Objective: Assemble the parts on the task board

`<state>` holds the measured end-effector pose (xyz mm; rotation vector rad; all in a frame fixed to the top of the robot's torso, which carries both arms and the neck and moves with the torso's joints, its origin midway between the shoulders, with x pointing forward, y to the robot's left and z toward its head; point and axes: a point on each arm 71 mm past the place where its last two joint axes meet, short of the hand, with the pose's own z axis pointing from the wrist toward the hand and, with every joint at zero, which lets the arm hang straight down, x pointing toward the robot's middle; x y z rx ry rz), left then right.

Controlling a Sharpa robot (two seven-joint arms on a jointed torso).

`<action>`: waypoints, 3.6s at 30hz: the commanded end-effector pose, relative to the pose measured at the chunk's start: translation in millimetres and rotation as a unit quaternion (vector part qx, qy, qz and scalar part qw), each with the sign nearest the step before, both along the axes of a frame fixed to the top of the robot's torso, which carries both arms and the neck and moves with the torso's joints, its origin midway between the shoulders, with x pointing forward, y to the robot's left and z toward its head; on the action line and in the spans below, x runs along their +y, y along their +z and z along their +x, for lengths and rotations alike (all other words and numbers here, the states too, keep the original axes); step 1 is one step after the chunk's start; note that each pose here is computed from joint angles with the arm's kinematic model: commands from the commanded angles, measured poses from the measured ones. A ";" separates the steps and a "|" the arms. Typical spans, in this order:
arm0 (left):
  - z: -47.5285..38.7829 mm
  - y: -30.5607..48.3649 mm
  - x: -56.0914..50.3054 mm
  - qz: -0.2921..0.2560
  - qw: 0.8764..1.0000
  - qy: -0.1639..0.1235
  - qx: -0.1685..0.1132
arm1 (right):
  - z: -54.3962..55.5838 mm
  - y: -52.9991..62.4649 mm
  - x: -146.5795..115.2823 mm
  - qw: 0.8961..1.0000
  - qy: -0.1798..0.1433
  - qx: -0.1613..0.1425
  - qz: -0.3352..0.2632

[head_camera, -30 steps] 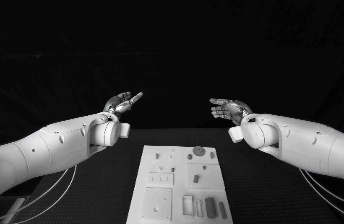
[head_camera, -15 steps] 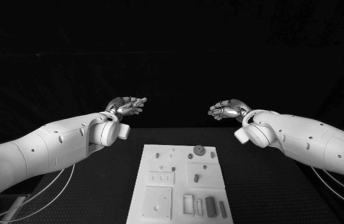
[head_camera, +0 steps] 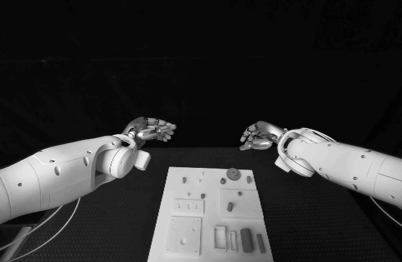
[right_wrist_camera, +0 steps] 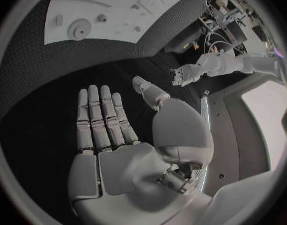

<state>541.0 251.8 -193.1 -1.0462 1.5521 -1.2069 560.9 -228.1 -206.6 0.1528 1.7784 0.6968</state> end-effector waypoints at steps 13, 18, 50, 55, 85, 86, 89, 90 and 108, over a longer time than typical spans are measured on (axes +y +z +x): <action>-21.1 5.4 -22.4 -0.016 0.998 -0.059 -0.009 | -12.2 -16.6 22.2 0.978 0.073 -0.067 -0.182; -23.6 5.4 -26.0 -0.020 0.998 -0.065 -0.007 | -14.5 -21.9 28.2 0.974 0.082 -0.072 -0.196; -26.9 3.9 -35.5 -0.035 0.996 -0.077 0.005 | -23.3 -34.9 61.7 0.962 0.107 -0.121 -0.221; -26.6 4.0 -36.6 -0.036 0.996 -0.077 0.005 | -23.0 -35.6 60.3 0.959 0.102 -0.128 -0.230; -26.0 3.2 -37.3 -0.038 0.996 -0.078 0.009 | -26.1 -50.8 63.7 0.959 0.114 -0.106 -0.238; -25.9 3.1 -37.3 -0.038 0.996 -0.078 0.009 | -26.3 -51.4 63.9 0.959 0.114 -0.105 -0.238; -25.6 3.0 -37.1 -0.038 0.996 -0.077 0.010 | -26.7 -52.3 65.7 0.959 0.116 -0.104 -0.237; -25.4 2.9 -37.3 -0.039 0.996 -0.077 0.010 | -26.9 -52.4 65.9 0.959 0.117 -0.105 -0.236; -25.2 2.5 -38.5 -0.041 0.996 -0.077 0.014 | -28.4 -54.2 69.3 0.954 0.121 -0.107 -0.251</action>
